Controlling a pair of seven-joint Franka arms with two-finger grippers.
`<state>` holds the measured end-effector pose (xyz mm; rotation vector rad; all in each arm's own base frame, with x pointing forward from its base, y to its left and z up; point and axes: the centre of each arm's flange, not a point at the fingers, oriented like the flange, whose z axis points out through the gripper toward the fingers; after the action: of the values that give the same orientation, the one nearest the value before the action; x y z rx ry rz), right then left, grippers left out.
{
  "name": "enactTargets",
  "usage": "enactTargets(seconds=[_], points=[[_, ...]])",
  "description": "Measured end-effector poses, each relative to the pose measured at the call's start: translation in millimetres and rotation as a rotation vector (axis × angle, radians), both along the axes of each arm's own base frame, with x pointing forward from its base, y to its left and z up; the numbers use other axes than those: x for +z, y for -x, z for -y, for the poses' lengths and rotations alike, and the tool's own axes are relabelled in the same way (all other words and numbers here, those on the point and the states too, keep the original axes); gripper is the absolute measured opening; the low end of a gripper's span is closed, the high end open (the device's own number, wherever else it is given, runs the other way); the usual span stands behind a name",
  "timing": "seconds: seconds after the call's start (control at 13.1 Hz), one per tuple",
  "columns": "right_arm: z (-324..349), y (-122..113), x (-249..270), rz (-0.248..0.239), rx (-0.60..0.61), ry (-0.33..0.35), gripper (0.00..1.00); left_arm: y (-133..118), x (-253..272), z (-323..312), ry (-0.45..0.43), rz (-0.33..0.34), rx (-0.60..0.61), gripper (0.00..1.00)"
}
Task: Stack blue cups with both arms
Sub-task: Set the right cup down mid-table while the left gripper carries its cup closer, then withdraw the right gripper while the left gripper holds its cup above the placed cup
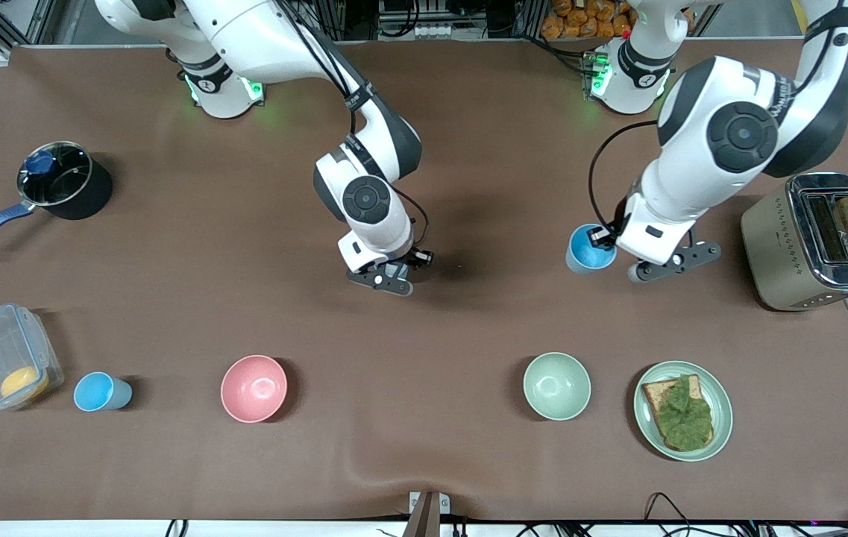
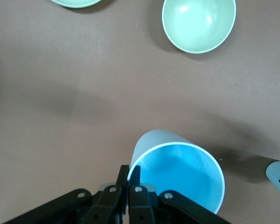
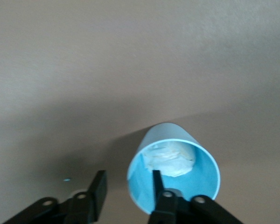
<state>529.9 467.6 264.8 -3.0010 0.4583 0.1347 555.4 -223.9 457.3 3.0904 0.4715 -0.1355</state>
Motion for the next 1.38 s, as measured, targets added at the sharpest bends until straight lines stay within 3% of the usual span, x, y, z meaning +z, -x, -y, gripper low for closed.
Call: enactTargets(seconds=[0.31, 0.38, 0.61, 0.76, 0.92, 1.15, 1.38], points=[[27.4, -23.4, 52.2, -0.069, -0.016, 0.044, 0.96, 4.9, 0.8, 11.8, -0.004, -0.004, 0.016, 0.03], [46.1, -32.1, 72.7, -0.089, -0.019, 0.048, 1.0, 10.2, 0.2, 25.1, -0.006, -0.005, 0.025, 0.03], [113.0, -51.0, 128.8, -0.138, -0.042, 0.077, 1.0, 29.9, -3.7, 82.9, -0.001, -0.009, 0.064, 0.03], [155.3, -58.3, 153.1, -0.142, 0.009, 0.14, 1.0, 35.8, -6.8, 118.3, 0.017, -0.007, 0.094, 0.03], [199.9, -69.3, 167.7, -0.147, 0.073, 0.158, 1.0, 42.9, -19.4, 162.1, 0.042, 0.032, 0.13, 0.03], [289.7, -80.7, 186.5, -0.145, 0.108, 0.106, 1.0, 52.3, -44.6, 227.2, 0.101, 0.06, 0.2, 0.03], [388.0, -57.1, 222.6, -0.089, 0.122, 0.049, 1.0, 62.6, -73.4, 280.8, 0.119, 0.072, 0.202, 0.03]])
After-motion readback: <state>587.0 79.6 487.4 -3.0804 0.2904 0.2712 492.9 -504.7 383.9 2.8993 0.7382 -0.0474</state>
